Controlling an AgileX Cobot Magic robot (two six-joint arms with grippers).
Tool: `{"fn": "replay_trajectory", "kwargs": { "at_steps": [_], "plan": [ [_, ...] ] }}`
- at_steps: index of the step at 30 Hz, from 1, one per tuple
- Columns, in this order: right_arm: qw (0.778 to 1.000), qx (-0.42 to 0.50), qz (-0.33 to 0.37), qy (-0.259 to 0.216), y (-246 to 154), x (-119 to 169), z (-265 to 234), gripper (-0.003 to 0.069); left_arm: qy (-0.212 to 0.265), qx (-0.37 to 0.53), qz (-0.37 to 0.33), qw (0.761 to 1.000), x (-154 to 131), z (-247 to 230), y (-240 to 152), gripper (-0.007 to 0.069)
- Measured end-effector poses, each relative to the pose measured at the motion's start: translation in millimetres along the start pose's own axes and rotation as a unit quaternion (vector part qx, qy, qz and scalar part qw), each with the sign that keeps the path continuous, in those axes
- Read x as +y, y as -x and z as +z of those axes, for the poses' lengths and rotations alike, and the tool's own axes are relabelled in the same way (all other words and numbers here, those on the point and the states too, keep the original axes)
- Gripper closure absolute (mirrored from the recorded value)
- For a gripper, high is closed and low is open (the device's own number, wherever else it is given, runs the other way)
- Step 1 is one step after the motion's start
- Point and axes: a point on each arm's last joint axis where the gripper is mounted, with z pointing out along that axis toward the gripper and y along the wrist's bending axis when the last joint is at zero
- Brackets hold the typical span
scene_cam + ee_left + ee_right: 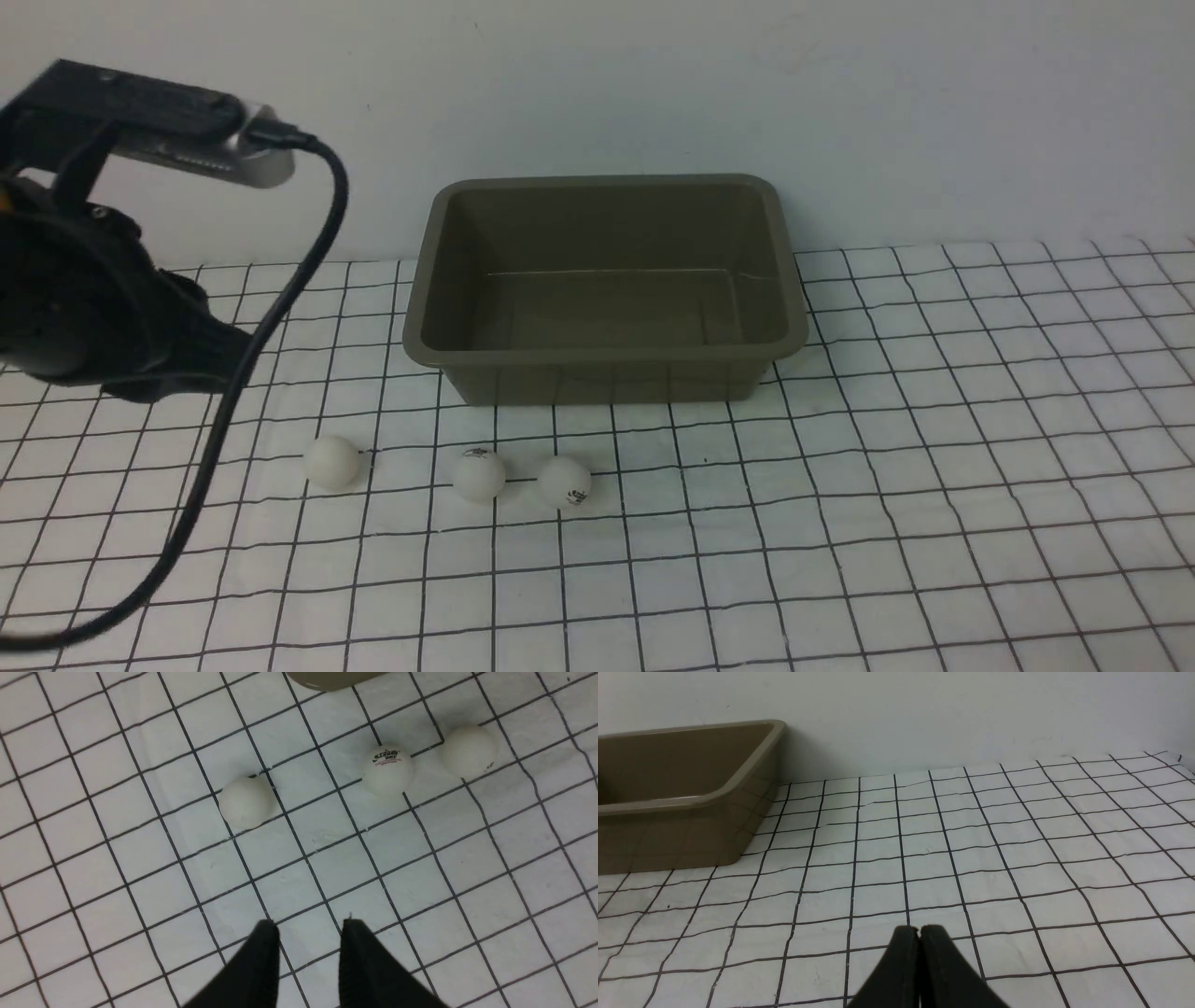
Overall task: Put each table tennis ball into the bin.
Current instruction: Use the left arm to clamp the table tennis ball closest to it
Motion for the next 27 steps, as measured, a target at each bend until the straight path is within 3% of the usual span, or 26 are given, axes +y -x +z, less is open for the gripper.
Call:
{"fn": "replay_trajectory", "kwargs": {
  "at_steps": [7, 13, 27],
  "plan": [
    [1.000, 0.000, 0.000, 0.000, 0.0, 0.0, 0.0, 0.0676, 0.002, 0.037, 0.011, 0.999, 7.8, 47.5, 18.6, 0.0300],
    [1.000, 0.000, 0.000, 0.000, 0.0, 0.0, 0.0, 0.0676, 0.011, 0.040, 0.023, 0.999, 13.7, 79.5, 27.5, 0.0217],
    [1.000, 0.000, 0.000, 0.000, 0.0, 0.0, 0.0, 0.0676, 0.033, 0.067, 0.041, 0.996, 24.6, 140.0, 29.8, 0.0164]
  ]
}}
